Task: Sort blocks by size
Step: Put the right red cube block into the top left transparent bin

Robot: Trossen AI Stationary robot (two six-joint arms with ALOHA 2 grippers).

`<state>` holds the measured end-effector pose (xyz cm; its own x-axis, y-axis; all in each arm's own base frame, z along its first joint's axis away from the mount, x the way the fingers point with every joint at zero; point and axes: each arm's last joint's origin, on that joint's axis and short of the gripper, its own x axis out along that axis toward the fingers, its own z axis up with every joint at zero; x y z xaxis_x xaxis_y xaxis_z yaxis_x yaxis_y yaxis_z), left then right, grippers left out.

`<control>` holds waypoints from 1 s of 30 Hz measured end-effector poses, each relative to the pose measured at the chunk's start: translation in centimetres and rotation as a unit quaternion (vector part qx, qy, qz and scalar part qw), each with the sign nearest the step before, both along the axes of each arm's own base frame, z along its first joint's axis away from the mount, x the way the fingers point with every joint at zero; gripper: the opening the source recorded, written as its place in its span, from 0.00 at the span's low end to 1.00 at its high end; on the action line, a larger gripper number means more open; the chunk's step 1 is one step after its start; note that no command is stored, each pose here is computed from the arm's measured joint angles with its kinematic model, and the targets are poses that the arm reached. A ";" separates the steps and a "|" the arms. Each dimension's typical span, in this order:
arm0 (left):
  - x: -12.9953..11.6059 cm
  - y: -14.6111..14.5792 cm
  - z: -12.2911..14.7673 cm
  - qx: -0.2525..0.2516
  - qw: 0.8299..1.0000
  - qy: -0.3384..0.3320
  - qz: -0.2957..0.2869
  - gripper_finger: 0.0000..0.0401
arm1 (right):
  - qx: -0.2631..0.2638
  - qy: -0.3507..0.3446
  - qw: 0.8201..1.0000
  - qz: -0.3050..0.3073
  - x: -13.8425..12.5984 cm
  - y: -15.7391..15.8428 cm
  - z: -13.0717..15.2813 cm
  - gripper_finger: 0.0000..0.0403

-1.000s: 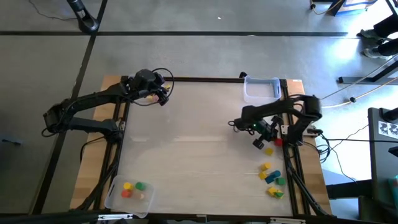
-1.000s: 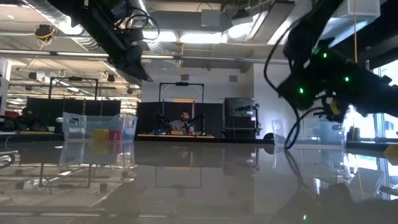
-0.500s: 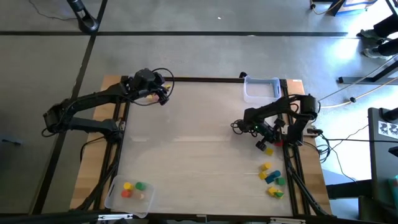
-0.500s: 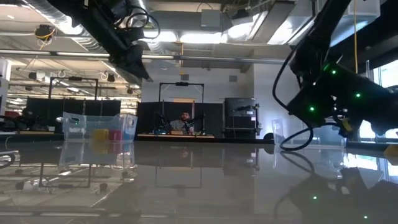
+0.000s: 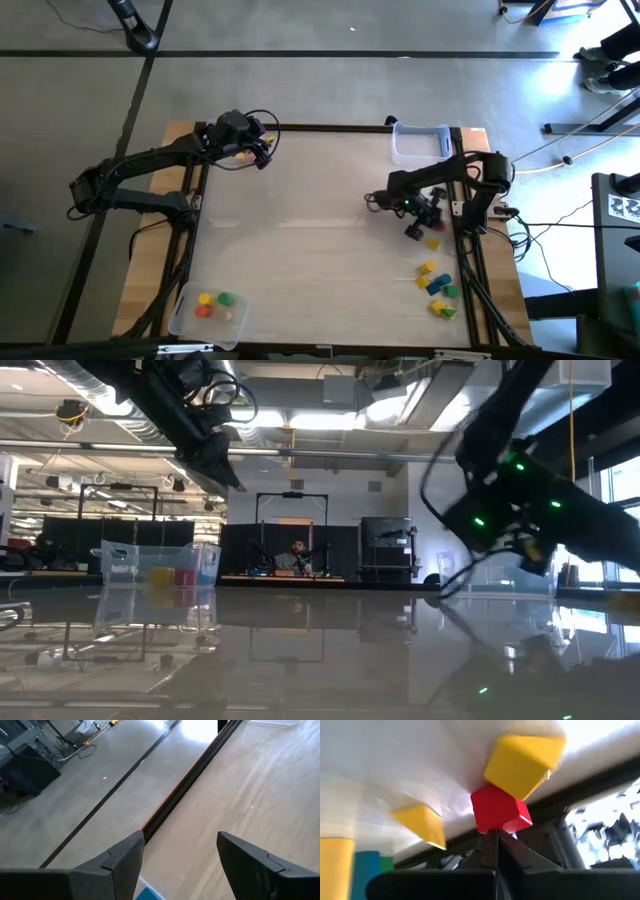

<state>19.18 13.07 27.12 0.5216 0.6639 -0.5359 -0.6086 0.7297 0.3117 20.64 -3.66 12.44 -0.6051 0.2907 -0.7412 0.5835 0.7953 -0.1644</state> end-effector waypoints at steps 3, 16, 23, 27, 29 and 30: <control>0.0 0.0 0.0 -0.001 1.000 0.000 0.000 0.60 | -0.008 -0.052 0.998 0.039 2.1 -0.2 1.1 0.01; 0.0 0.0 0.0 0.000 1.000 0.001 0.000 0.60 | -0.111 -0.293 0.942 0.123 9.7 -1.8 5.3 0.01; -0.1 0.0 -0.1 -0.002 1.000 0.005 -0.001 0.60 | -0.150 -0.362 0.900 0.191 9.7 -2.0 10.5 0.01; -0.1 0.0 -0.1 -0.003 1.000 0.005 0.000 0.60 | -0.162 -0.379 0.888 0.204 9.3 -2.3 11.1 0.06; -0.1 0.0 -0.1 -0.002 1.000 0.005 0.000 0.60 | -0.148 -0.381 0.890 0.201 9.3 -2.4 10.6 0.13; -0.1 0.0 -0.1 -0.002 1.000 0.005 0.000 0.60 | -0.142 -0.389 0.888 0.198 9.4 -2.4 10.3 0.17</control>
